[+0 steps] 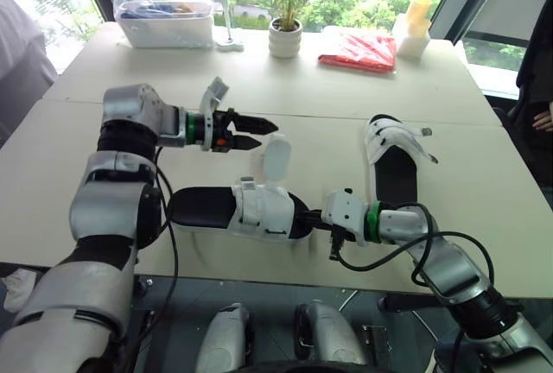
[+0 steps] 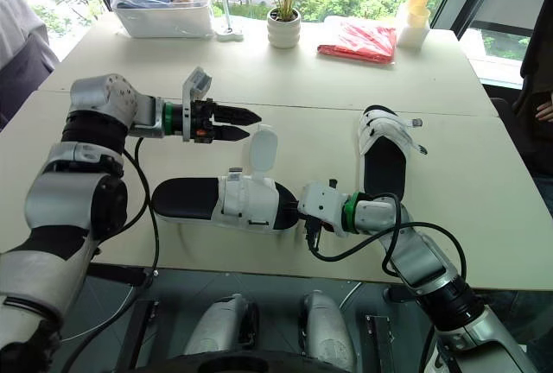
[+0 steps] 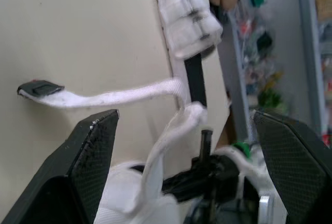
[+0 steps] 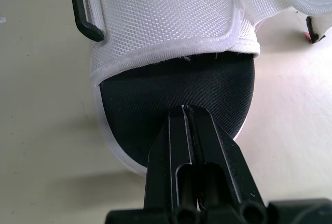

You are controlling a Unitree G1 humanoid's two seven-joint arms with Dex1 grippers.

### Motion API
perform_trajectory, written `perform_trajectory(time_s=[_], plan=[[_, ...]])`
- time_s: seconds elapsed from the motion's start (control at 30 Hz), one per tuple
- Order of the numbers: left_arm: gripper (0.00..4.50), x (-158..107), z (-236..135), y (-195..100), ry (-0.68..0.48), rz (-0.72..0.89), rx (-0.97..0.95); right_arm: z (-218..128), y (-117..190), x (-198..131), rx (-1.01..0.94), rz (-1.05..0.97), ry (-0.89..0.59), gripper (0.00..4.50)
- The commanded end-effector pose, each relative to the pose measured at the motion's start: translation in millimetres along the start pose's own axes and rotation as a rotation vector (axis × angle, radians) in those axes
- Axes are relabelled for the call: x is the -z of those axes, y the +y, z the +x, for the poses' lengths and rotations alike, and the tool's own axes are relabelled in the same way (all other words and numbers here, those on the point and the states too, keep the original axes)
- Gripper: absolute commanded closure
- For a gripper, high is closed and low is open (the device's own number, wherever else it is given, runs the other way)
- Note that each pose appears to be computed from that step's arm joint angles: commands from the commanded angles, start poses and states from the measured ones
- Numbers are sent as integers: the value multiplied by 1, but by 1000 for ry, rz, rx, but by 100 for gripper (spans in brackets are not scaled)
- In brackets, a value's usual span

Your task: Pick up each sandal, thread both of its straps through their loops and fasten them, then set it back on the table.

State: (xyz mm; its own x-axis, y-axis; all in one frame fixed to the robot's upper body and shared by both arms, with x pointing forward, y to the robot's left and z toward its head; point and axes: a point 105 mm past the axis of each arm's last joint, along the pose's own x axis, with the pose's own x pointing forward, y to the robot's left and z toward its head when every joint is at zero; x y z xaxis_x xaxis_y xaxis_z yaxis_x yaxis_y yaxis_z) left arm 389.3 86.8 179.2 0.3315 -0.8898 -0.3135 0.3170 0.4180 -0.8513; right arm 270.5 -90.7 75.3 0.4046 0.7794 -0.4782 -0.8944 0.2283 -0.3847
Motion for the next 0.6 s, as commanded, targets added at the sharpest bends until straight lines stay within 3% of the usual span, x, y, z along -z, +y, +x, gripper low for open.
perform_trajectory(time_s=[0.03, 0.37, 0.6], plan=[[17, -1, 5, 5, -44, -125, -11, 6, 40, 58, -123, 139, 209, 450], [17, 1, -3, 11, -57, -191, -25, 5, 39, 60, -112, 136, 213, 450], [17, 0, 13, 19, -98, -217, -60, 6, 41, 59, -116, 137, 209, 450]])
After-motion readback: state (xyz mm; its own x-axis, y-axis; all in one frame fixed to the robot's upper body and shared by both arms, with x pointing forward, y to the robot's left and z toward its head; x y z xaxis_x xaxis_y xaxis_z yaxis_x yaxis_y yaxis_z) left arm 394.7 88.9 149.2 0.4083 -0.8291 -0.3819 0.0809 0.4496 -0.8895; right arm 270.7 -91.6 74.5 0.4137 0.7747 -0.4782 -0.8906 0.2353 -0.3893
